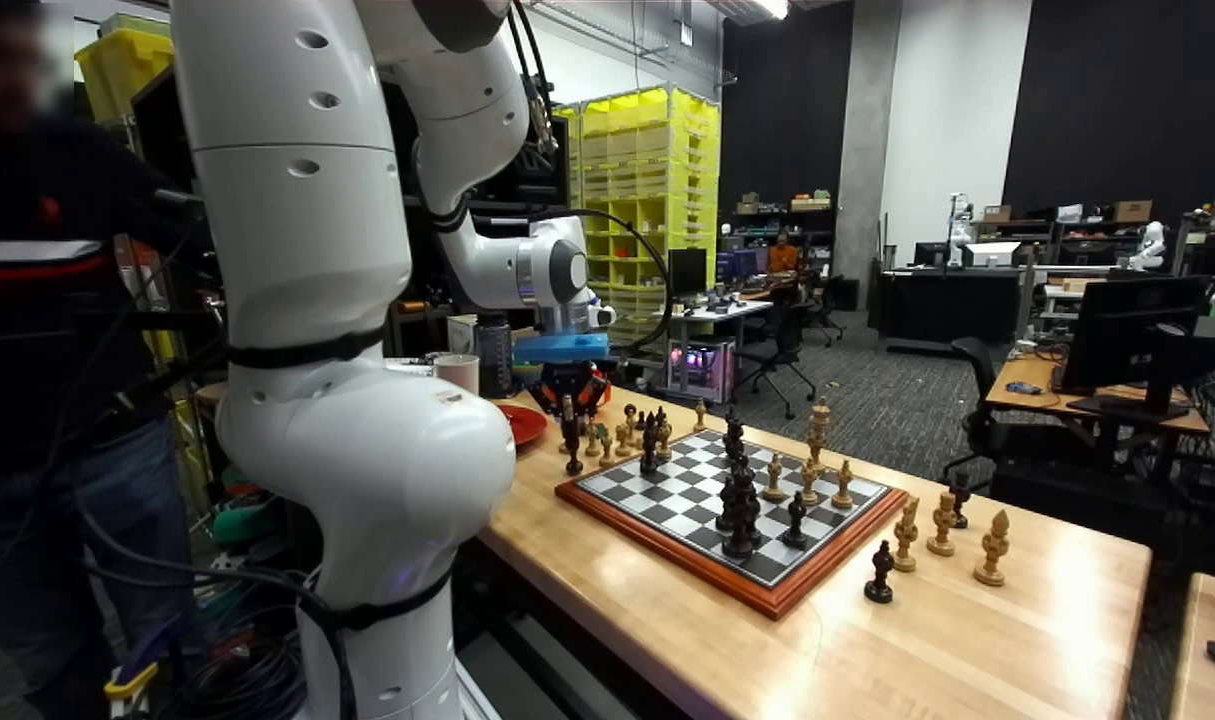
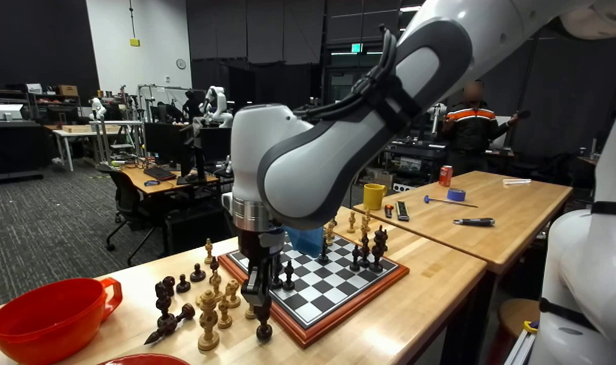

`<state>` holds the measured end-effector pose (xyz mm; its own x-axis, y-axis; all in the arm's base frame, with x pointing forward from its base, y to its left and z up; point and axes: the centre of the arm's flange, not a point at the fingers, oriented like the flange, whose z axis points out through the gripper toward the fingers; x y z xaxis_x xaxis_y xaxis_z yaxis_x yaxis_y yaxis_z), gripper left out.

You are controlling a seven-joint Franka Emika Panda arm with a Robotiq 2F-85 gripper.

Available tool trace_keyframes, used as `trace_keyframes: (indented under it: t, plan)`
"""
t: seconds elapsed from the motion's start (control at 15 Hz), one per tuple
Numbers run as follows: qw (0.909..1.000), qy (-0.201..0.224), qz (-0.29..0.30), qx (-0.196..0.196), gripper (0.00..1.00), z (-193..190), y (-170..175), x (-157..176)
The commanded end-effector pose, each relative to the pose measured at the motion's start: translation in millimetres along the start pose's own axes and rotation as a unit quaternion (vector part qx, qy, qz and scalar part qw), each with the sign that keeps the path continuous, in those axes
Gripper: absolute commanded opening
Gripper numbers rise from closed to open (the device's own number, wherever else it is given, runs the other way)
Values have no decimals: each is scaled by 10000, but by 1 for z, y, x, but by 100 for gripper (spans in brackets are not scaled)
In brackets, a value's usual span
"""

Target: Pick up the black chess piece on the left side of the table and put it on the chess board

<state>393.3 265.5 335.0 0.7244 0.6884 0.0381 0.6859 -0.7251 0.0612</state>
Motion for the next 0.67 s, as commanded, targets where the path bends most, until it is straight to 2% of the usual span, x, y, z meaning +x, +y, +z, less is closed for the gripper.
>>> trace_keyframes:
  t: [0.0,0.27,0.6]
  plan:
    - [9995,222,-72,-209,4,-35,-4,-9]
    - [9980,428,50,-464,4,-77,10,-22]
    - [9937,410,563,-880,4,-118,54,-52]
